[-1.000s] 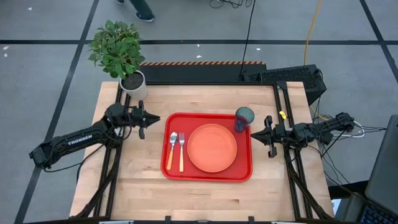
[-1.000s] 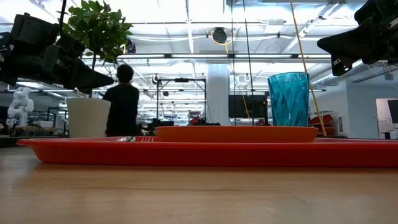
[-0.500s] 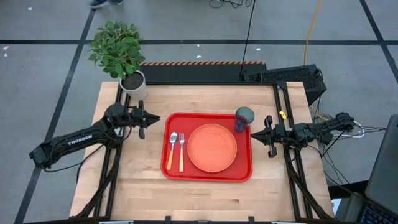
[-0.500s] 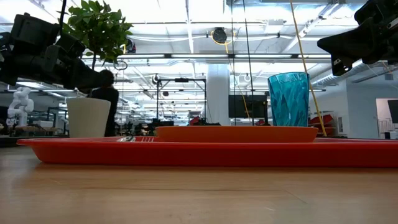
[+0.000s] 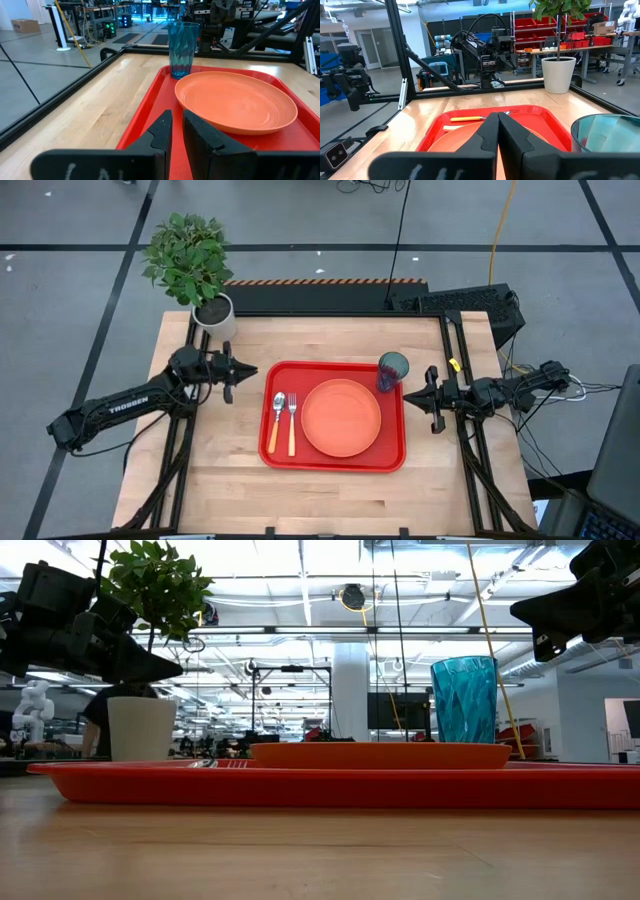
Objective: Pick and place plate/cup/fork/spoon on tray
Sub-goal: Return to Home Position
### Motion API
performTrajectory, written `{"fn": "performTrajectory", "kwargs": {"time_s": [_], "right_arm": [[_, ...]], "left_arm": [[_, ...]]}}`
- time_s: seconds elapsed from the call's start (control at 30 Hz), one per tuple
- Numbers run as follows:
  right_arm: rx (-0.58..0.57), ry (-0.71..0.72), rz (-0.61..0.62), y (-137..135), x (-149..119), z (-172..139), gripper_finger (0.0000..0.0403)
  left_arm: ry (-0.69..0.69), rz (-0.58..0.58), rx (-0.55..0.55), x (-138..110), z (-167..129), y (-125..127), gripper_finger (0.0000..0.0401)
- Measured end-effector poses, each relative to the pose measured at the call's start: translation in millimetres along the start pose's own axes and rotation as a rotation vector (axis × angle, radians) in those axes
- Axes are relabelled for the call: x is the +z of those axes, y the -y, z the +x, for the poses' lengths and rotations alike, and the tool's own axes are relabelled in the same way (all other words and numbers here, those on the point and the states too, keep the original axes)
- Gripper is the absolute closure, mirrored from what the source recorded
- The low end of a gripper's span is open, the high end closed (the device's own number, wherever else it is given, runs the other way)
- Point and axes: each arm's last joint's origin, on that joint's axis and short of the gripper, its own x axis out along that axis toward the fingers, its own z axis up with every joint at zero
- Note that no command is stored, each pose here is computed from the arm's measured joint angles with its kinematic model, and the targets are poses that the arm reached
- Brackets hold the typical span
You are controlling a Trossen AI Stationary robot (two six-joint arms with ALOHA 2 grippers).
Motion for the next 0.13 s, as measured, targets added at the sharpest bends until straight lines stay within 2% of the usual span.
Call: {"fn": "performTrajectory", "kwargs": {"time_s": [0.13], "right_arm": [[0.0, 0.0, 0.0, 0.0, 0.0, 0.0, 0.0403]], "left_arm": [[0.0, 0.0, 0.0, 0.0, 0.0, 0.0, 0.0354]]}}
